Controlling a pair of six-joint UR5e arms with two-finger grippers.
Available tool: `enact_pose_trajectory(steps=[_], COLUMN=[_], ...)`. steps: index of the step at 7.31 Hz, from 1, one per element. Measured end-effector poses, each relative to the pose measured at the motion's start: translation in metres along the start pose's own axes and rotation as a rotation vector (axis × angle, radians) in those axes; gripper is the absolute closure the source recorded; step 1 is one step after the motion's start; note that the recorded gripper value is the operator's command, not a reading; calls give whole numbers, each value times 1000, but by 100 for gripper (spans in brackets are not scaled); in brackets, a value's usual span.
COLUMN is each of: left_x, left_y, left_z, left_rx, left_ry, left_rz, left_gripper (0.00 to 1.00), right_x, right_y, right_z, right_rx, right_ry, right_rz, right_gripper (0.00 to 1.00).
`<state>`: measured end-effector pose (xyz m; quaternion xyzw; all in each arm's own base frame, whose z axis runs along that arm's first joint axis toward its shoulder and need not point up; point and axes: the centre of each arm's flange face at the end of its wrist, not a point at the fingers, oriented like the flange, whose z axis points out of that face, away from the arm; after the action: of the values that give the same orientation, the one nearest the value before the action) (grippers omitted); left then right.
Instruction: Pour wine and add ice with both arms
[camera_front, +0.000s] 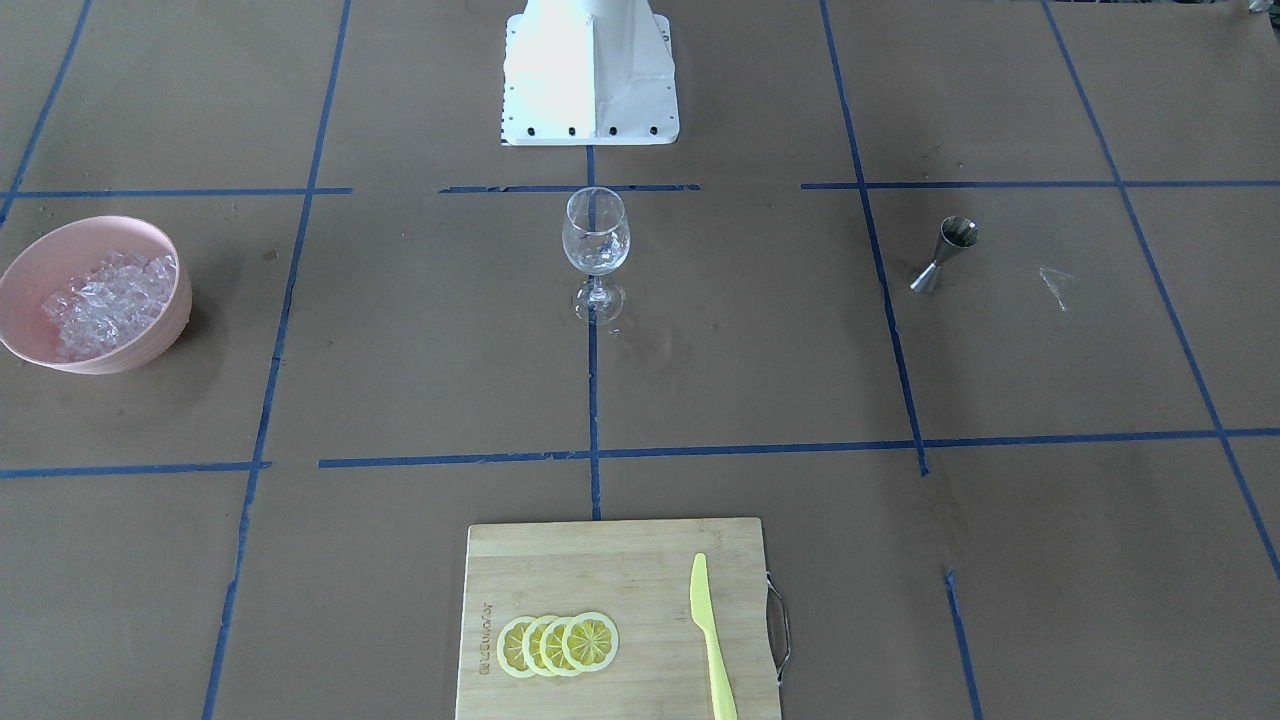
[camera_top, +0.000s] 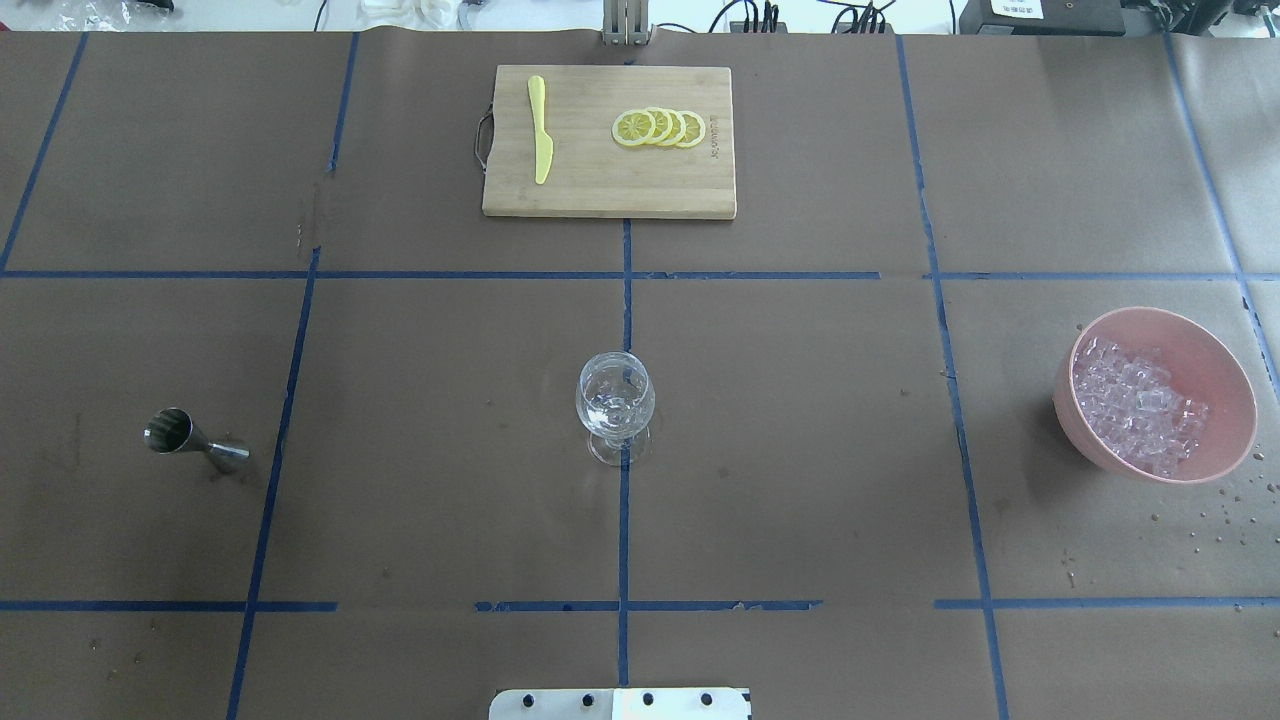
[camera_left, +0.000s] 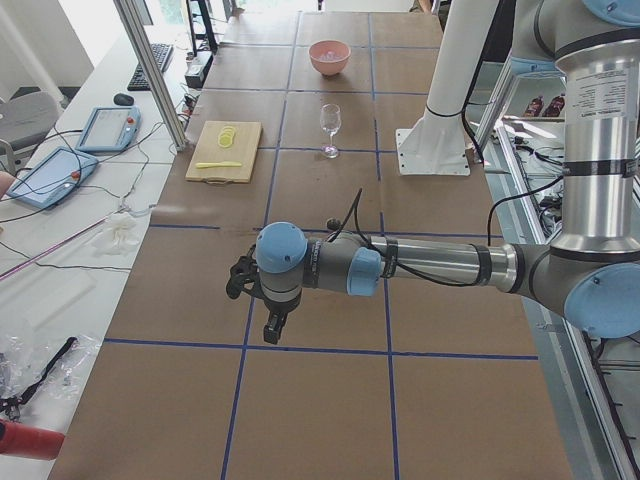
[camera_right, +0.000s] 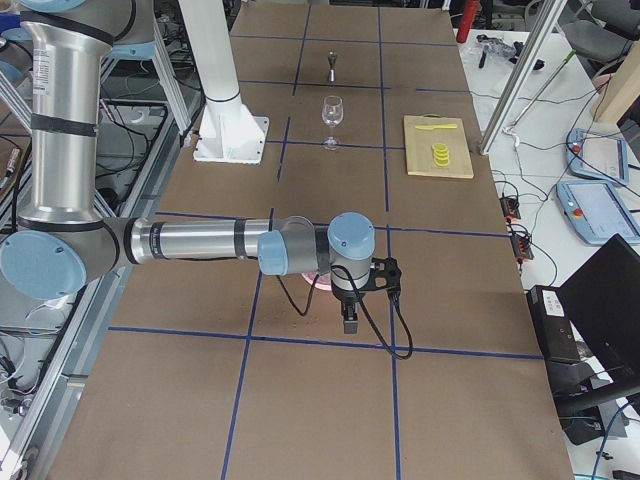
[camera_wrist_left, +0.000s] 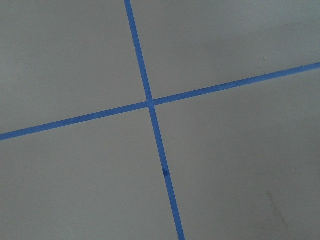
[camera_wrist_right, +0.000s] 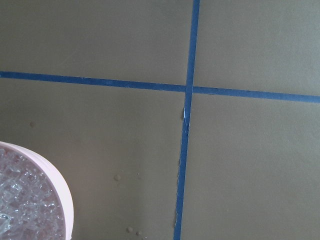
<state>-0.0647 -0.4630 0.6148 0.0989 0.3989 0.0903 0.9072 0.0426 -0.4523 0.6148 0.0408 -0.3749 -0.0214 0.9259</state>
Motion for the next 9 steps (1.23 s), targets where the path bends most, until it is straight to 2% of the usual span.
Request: enact_pose_trajectory(steps=[3,5,7,9], left_x=[0,6,16,26], left_y=[2,-1,-9,-15], left_z=[0,-2,-10,-13], left_rx=[4,23,97,146], left_ry=[8,39,39,43], left_rz=[3,18,98,157], left_gripper=[0,0,0,0], right_x=[-2,-5,-5,-4], right_y=[-1,0,2,3], right_z=[-1,-3,-2,0], right_rx=[3,4,0,-2], right_ry=[-5,-28,-34,-32], right_rz=[-1,-1,5,3], right_gripper=[0,0,0,0])
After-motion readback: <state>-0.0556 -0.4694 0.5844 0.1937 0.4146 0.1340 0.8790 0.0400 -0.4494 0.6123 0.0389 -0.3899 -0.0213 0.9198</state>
